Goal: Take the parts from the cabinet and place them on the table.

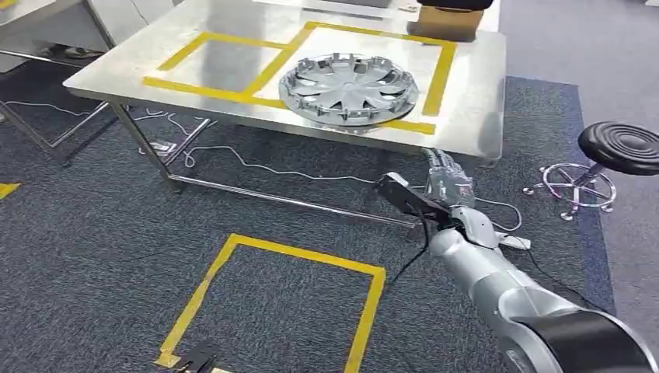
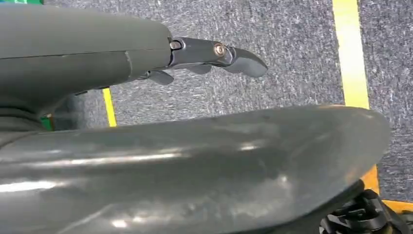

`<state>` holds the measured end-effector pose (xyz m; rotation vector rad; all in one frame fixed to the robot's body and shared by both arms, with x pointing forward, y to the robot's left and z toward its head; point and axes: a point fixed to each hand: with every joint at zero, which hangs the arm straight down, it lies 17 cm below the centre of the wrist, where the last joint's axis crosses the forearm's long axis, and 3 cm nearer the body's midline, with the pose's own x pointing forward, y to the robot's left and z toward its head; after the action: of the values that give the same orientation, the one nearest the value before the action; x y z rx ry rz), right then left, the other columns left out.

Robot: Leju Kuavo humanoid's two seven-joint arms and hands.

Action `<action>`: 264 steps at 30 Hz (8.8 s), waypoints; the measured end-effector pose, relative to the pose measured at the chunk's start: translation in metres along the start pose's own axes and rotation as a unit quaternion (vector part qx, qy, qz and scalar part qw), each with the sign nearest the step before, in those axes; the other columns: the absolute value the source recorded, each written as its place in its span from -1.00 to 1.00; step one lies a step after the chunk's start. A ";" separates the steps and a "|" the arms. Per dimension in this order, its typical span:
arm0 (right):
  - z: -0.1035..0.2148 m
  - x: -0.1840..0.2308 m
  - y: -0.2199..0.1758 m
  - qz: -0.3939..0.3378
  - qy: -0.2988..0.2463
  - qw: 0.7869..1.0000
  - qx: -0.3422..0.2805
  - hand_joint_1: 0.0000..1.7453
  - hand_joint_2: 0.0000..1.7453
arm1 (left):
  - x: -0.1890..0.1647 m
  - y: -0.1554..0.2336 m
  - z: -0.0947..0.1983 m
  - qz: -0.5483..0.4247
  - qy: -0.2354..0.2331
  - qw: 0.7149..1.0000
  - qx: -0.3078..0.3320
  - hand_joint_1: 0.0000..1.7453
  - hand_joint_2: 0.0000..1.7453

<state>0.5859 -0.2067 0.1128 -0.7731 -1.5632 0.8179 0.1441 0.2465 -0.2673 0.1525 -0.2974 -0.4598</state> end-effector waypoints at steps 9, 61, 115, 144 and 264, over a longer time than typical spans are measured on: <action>0.006 -0.017 0.006 -0.042 0.033 0.999 0.007 -1.00 -1.00 | 0.000 0.001 0.000 0.008 -0.002 1.000 0.002 -1.00 -1.00; 0.496 -0.169 0.285 -0.373 0.617 0.663 0.204 -1.00 -1.00 | -0.016 0.005 0.001 0.016 -0.022 0.999 0.037 -1.00 -1.00; 0.504 -0.169 0.286 -0.350 0.615 0.671 0.221 -1.00 -1.00 | -0.006 -0.001 0.002 -0.001 -0.027 0.999 0.028 -1.00 -1.00; 0.511 -0.167 0.288 -0.350 0.617 0.668 0.226 -1.00 -1.00 | -0.012 -0.001 0.002 -0.001 -0.023 0.999 0.027 -1.00 -1.00; 0.514 -0.162 0.292 -0.340 0.610 0.670 0.251 -1.00 -1.00 | -0.023 -0.012 0.003 0.025 0.009 1.000 -0.010 -1.00 -1.00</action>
<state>0.1095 -0.2304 -0.2723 -0.1272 -0.2469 0.0121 0.1183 0.2464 -0.2726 0.1295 -0.2784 -0.4111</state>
